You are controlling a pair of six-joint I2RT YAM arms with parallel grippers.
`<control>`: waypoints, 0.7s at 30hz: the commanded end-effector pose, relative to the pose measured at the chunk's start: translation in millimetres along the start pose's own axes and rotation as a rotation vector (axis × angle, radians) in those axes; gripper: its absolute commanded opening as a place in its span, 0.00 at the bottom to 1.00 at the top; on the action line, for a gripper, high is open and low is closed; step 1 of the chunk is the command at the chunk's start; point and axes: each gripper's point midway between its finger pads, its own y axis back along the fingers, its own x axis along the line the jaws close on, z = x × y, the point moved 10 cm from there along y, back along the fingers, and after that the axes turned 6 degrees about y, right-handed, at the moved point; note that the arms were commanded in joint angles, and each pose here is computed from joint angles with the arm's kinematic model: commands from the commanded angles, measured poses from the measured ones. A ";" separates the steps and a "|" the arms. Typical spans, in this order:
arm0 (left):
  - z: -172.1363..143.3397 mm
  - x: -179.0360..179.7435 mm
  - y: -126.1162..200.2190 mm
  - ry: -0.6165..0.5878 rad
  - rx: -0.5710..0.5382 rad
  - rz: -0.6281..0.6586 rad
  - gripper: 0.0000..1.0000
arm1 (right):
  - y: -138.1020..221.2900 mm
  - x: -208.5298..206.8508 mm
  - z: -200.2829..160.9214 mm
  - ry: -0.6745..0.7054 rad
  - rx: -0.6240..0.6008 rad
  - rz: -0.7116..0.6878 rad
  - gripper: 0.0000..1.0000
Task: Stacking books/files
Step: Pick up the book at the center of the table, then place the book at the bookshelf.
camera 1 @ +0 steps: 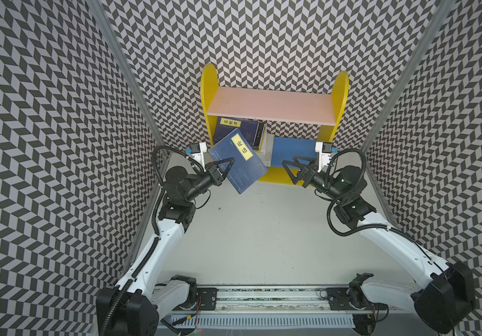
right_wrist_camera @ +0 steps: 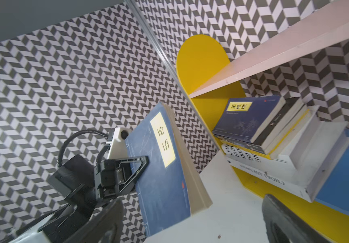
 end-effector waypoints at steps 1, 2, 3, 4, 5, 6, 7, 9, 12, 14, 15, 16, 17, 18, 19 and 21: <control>30.0 -42.2 4.5 -0.068 -0.145 -0.217 0.00 | -2.1 10.5 -6.8 -0.057 0.016 0.170 0.99; 31.6 -44.2 5.1 -0.061 -0.163 -0.246 0.00 | -4.3 9.8 -10.7 -0.071 0.024 0.186 1.00; 32.9 -45.4 5.1 -0.050 -0.175 -0.267 0.00 | -5.9 10.3 -13.8 -0.085 0.028 0.193 1.00; 33.8 -45.5 4.9 -0.031 -0.190 -0.287 0.00 | -7.6 11.0 -16.5 -0.094 0.026 0.201 1.00; 34.2 -45.7 4.7 -0.016 -0.201 -0.309 0.00 | -9.6 12.5 -18.7 -0.098 0.022 0.215 1.00; 33.8 -45.4 4.6 -0.003 -0.208 -0.327 0.00 | -10.9 13.6 -19.4 -0.103 0.018 0.226 0.99; 33.1 -44.0 4.4 0.011 -0.214 -0.341 0.00 | -12.9 15.7 -19.4 -0.106 0.011 0.242 1.00; 31.0 -40.9 3.0 0.041 -0.225 -0.361 0.00 | -17.7 23.5 -18.1 -0.101 -0.007 0.284 1.00; 27.4 -38.5 -0.1 0.077 -0.221 -0.413 0.00 | -27.5 37.8 -17.9 -0.086 -0.029 0.330 1.00; 25.1 -37.0 -3.6 0.098 -0.207 -0.443 0.00 | -32.8 45.7 -18.9 -0.084 -0.041 0.362 1.00; 24.0 -36.0 -5.6 0.107 -0.200 -0.458 0.00 | -34.3 49.0 -18.0 -0.088 -0.052 0.376 0.99; 22.9 -34.8 -7.0 0.115 -0.195 -0.469 0.00 | -35.5 51.4 -18.0 -0.093 -0.060 0.386 1.00; 21.7 -33.9 -8.1 0.120 -0.191 -0.477 0.00 | -36.1 52.8 -17.3 -0.098 -0.066 0.392 1.00; 21.0 -32.1 -9.4 0.124 -0.188 -0.480 0.00 | -36.5 54.2 -16.2 -0.101 -0.076 0.398 0.99; 19.9 -30.0 -10.2 0.130 -0.186 -0.480 0.00 | -37.2 55.2 -16.1 -0.105 -0.083 0.399 0.99; 17.5 -27.6 -11.6 0.141 -0.183 -0.499 0.00 | -41.7 54.1 -15.3 -0.112 -0.082 0.382 0.99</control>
